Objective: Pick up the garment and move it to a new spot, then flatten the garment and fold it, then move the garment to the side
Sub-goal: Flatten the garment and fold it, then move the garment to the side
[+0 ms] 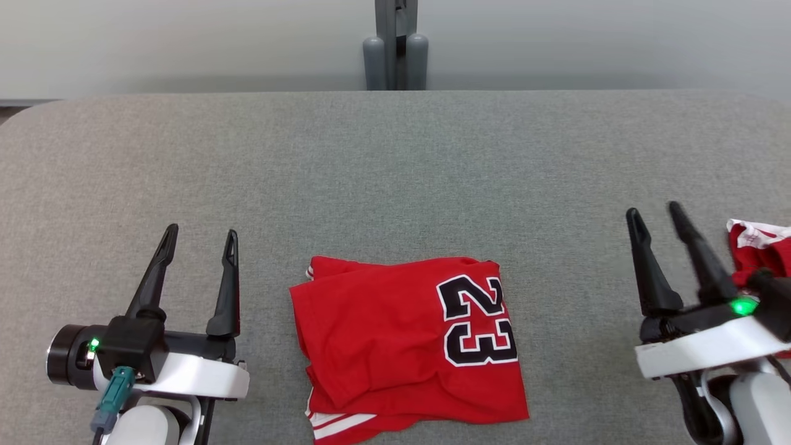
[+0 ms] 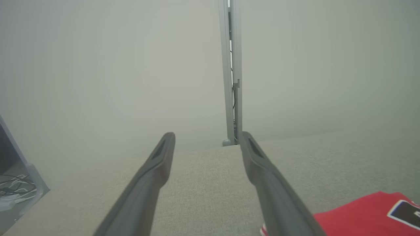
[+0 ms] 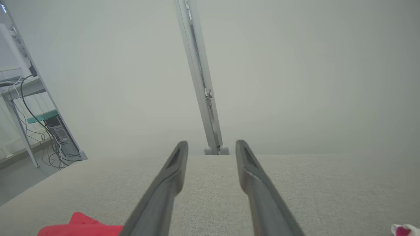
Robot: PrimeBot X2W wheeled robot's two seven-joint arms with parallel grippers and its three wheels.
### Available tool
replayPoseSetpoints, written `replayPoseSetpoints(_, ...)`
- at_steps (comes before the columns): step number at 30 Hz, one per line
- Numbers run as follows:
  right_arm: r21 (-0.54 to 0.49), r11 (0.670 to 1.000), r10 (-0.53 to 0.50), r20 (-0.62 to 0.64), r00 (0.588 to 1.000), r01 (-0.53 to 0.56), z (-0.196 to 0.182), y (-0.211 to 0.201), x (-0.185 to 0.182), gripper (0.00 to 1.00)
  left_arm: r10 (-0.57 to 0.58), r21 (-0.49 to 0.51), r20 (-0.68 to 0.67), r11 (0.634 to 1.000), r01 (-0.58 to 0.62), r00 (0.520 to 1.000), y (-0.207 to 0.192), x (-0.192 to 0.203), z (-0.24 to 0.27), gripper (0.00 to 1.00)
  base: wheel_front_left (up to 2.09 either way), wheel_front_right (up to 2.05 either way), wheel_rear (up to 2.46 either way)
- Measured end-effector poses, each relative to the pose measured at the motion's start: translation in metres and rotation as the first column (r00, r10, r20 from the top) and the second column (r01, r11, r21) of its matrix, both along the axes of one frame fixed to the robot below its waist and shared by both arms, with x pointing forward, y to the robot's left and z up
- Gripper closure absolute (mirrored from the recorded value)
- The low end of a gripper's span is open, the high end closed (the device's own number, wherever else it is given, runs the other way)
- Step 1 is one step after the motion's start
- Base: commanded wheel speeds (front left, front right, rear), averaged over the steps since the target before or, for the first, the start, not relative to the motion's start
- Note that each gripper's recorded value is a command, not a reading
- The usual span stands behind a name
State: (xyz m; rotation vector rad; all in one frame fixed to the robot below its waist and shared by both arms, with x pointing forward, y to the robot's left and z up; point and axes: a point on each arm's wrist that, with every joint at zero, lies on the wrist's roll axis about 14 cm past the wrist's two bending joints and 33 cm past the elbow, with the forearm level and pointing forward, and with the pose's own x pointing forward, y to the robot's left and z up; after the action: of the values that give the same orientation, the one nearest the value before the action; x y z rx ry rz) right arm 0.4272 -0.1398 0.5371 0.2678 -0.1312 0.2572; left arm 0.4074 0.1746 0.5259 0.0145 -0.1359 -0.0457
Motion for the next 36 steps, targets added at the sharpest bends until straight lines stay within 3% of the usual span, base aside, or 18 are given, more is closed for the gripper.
replayPoseSetpoints(5,-0.054,0.992,-0.117,0.008,0.993,0.118,0.005,-0.032,-0.016,0.0,-0.01,0.006,0.009,1.0,0.01,1.0,-0.006,-0.006,0.006,0.0,0.0,0.0,0.0)
replayPoseSetpoints(15,-0.109,0.97,-0.223,-0.063,0.973,0.216,-0.01,-0.062,-0.05,0.0,-0.011,0.005,-0.045,1.0,0.012,0.999,-0.005,-0.025,-0.002,0.0,0.0,0.0,0.0)
replayPoseSetpoints(30,-0.1,0.972,-0.221,-0.08,0.972,0.213,-0.011,-0.056,-0.049,0.0,-0.006,0.003,-0.087,1.0,0.006,0.996,-0.003,-0.032,-0.01,0.0,0.0,0.0,0.0)
replayPoseSetpoints(36,-0.123,0.987,-0.123,-0.141,0.982,0.106,-0.024,-0.027,-0.041,0.0,0.009,0.004,-0.083,1.0,-0.009,0.997,0.001,-0.033,-0.009,0.0,0.0,0.0,0.0)
